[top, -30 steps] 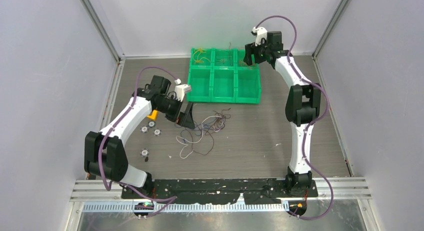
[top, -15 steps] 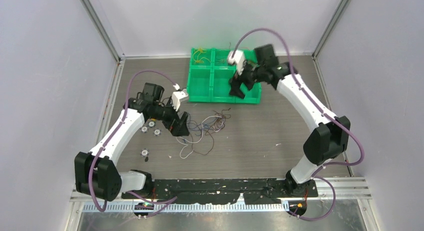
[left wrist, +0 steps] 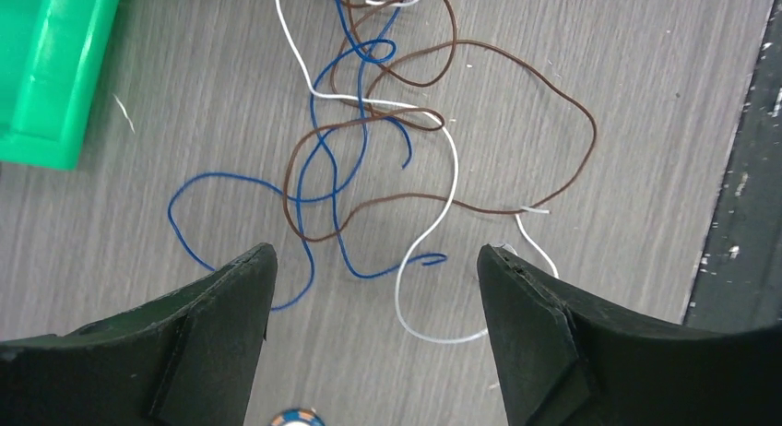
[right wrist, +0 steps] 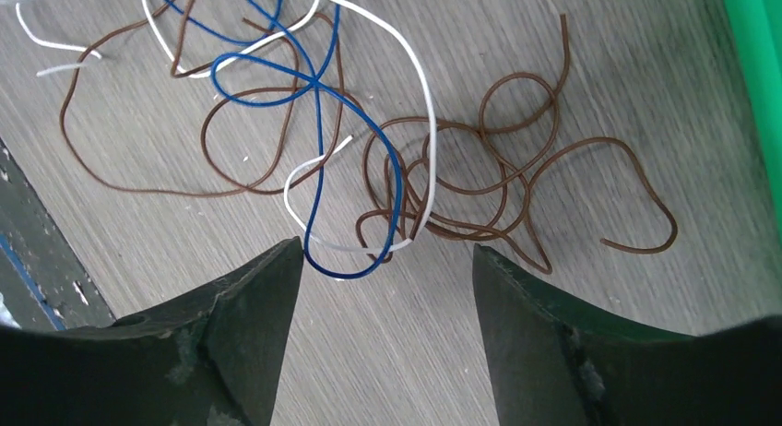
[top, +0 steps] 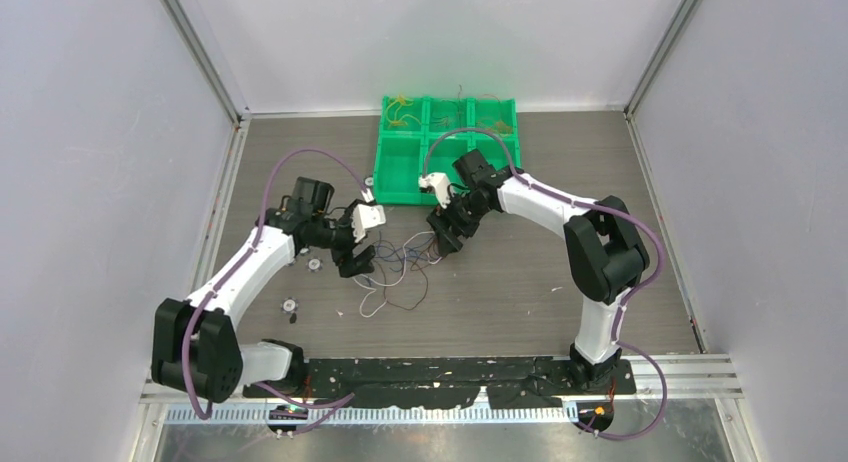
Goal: Untangle the cables
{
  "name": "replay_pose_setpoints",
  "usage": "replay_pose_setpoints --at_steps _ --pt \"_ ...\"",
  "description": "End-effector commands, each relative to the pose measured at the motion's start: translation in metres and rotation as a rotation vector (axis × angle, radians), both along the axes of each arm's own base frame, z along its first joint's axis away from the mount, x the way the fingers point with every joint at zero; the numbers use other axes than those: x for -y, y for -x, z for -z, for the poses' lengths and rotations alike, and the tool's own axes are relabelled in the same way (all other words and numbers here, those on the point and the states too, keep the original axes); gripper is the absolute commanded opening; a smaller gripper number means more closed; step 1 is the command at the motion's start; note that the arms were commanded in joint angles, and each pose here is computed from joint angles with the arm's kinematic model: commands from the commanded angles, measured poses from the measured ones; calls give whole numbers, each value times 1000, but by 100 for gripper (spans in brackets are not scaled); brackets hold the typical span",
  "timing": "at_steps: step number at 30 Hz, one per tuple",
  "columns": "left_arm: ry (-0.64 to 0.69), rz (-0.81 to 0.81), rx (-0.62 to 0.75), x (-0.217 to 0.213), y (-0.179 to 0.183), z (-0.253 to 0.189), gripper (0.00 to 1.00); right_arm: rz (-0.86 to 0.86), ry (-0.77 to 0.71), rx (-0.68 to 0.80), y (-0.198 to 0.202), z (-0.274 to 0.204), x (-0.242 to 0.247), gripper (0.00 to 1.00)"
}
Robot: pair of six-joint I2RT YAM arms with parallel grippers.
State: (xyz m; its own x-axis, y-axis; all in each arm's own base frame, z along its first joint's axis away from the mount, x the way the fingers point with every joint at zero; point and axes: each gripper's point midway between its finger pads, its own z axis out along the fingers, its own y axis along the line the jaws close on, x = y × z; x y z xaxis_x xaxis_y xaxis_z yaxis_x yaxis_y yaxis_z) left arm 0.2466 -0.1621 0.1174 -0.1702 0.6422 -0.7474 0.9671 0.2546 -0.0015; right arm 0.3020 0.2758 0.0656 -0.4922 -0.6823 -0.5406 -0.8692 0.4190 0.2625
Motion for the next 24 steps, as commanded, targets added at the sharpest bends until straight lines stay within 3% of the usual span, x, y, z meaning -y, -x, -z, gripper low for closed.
replay_pose_setpoints --at_steps 1,6,14,18,24 --pt "-2 98 150 15 -19 3 79 86 -57 23 -11 -6 -11 68" --pt "-86 121 217 25 -53 14 69 116 -51 -1 -11 0 -11 45" --pt "-163 187 233 34 -74 33 54 144 -33 -12 -7 9 -6 39" --pt "-153 193 206 38 -73 35 39 166 -16 0 -11 13 -3 31" --pt "-182 184 183 37 -78 44 22 180 -6 9 -12 12 0 27"
